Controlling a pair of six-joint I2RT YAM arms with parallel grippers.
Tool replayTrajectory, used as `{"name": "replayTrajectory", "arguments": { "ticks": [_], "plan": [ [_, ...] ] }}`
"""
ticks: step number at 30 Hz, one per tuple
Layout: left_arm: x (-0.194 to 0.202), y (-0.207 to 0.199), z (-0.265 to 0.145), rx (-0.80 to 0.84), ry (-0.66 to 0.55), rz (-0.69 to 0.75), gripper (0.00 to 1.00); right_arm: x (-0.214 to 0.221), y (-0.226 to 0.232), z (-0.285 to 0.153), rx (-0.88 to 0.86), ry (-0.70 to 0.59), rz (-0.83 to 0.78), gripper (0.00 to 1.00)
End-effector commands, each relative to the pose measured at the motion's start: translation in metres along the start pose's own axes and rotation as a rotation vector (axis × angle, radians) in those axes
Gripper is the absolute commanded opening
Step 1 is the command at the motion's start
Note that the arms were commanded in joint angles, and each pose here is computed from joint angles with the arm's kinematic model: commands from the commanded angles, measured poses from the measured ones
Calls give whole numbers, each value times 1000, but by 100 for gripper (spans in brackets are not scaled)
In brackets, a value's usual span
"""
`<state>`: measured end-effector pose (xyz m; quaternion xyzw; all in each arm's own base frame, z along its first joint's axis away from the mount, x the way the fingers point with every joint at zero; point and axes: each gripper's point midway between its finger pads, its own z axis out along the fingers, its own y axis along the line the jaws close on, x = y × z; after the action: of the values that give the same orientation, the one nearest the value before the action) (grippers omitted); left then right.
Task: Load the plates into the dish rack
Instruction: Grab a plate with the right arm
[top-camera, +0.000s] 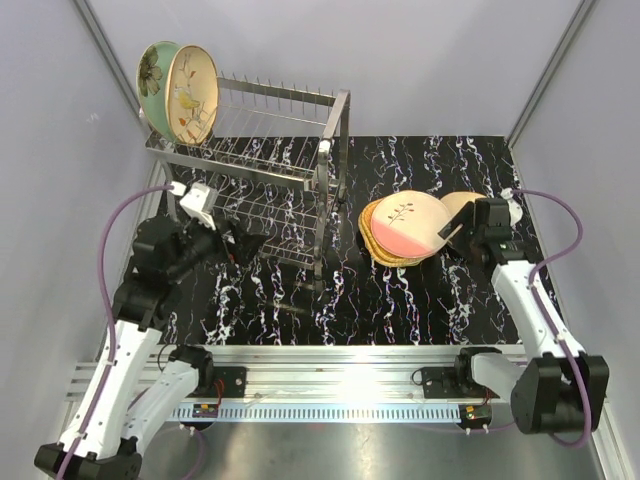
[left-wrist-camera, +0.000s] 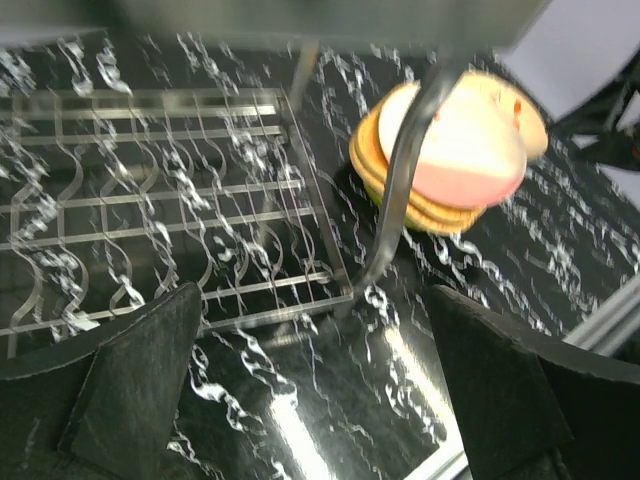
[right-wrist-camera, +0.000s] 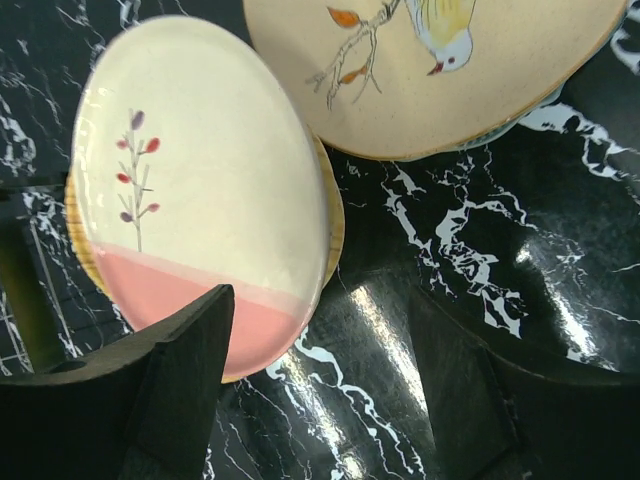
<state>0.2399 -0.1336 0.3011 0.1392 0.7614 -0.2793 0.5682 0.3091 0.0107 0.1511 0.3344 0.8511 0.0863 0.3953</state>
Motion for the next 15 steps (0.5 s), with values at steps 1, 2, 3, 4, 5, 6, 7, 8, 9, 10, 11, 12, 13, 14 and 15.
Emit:
{"name": "replayTrajectory", "arguments": {
  "ticks": [1,2,3,4,5,6,7,8,9,10,11,12,13,14,15],
  "plan": [
    [6,-2,3,9,-29,56,99,0,12,18,-56,-3,44,77],
    [8,1,3,-3,-36,66,99,-2,17,22,-73,-10,44,77],
    [11,3,3,-11,-34,67,99,0,16,26,-68,-3,51,77],
    [16,5,5,-18,-29,65,99,5,15,34,-56,20,54,76],
    [17,7,6,-23,-28,65,99,6,15,39,-57,25,58,76],
    [19,8,7,-25,-23,61,99,8,14,43,-48,36,63,75],
    [23,9,8,-27,-13,56,99,13,9,50,-25,55,77,72],
    [26,9,10,-24,-2,52,99,15,6,52,-7,58,93,67],
    [28,10,11,-25,3,54,99,15,3,54,3,51,102,63],
    [30,13,12,-37,12,56,99,18,1,57,3,47,117,53],
    [30,14,11,-44,12,59,99,19,-1,57,5,45,123,48],
    [31,14,11,-49,16,64,99,21,-2,57,7,46,126,44],
    [31,17,11,-63,16,70,99,21,-2,56,7,44,126,39],
    [31,17,10,-65,10,74,99,21,-4,55,18,47,125,31],
    [30,17,9,-70,8,74,99,20,-5,53,23,43,121,27]
  ]
}}
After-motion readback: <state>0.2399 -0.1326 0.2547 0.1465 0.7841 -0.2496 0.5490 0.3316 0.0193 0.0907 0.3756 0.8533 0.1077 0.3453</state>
